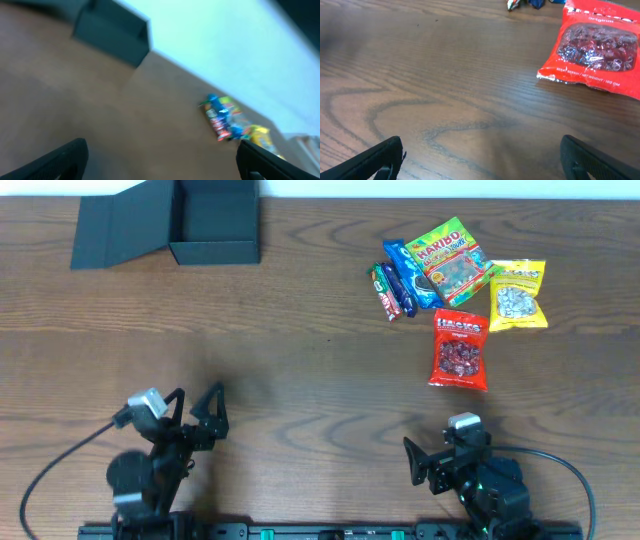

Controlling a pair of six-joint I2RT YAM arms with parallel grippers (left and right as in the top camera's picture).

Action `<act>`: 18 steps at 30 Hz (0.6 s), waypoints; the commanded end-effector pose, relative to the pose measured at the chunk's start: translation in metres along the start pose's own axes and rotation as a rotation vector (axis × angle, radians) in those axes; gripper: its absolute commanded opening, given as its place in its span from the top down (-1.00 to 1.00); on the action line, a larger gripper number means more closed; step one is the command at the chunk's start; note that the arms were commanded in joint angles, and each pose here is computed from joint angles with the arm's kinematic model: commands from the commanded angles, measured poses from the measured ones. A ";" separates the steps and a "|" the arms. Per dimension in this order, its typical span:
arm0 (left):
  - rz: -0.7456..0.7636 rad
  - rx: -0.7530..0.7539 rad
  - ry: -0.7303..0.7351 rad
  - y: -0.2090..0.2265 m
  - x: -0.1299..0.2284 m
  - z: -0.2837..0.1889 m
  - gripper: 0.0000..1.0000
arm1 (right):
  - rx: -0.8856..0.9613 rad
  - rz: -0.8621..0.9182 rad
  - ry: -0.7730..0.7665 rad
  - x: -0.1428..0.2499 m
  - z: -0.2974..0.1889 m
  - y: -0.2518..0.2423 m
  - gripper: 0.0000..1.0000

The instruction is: Pack container

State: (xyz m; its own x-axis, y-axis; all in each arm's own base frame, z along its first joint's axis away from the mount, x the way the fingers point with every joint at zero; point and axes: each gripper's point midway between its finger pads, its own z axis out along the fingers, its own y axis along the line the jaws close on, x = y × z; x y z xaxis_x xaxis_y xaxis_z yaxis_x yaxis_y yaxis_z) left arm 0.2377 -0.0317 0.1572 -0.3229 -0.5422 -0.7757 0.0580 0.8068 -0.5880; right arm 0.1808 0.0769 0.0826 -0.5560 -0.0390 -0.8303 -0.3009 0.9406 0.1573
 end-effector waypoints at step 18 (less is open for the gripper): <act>0.349 -0.141 0.307 0.008 -0.140 0.211 -0.91 | -0.002 -0.023 0.004 0.003 0.002 0.000 -0.99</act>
State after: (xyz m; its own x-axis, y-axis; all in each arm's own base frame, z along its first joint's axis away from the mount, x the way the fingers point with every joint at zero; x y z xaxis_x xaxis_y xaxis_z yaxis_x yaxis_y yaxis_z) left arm 0.4549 0.0034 0.2045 -0.5847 -0.2647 -0.7669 0.0000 0.9453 -0.3262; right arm 0.1808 0.0770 0.0826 -0.5555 -0.0388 -0.8306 -0.3013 0.9404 0.1575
